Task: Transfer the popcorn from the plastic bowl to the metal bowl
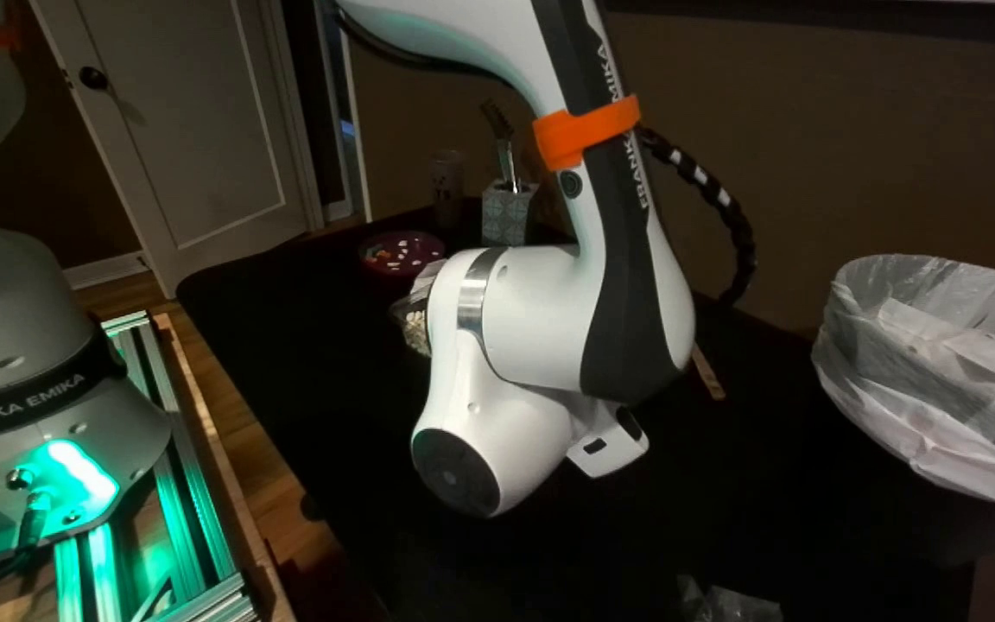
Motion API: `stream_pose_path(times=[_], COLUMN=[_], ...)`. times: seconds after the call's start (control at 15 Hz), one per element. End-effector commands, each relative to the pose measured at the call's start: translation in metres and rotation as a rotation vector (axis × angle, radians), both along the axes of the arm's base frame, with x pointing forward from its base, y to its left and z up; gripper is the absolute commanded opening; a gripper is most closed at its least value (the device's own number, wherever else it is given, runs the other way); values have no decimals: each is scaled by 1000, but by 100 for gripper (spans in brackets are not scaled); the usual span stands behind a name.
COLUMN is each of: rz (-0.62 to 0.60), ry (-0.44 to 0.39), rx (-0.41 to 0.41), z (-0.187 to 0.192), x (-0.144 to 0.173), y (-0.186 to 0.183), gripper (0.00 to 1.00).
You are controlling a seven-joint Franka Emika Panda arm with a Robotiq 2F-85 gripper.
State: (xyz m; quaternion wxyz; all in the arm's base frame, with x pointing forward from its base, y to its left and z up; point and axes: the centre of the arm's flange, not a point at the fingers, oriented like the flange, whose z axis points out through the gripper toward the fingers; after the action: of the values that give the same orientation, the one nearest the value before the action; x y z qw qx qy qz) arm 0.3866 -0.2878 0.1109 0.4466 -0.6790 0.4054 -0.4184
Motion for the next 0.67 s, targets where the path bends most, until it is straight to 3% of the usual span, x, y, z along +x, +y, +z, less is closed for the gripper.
stream_pose_path(times=[0.0,0.2,0.6], rz=[-41,-27,-76], ry=[2,14,2], rx=[-94,-174,-417], z=[12,13,15], x=[-4,-4,-3], y=[17,22,30], gripper=[1,1,1])
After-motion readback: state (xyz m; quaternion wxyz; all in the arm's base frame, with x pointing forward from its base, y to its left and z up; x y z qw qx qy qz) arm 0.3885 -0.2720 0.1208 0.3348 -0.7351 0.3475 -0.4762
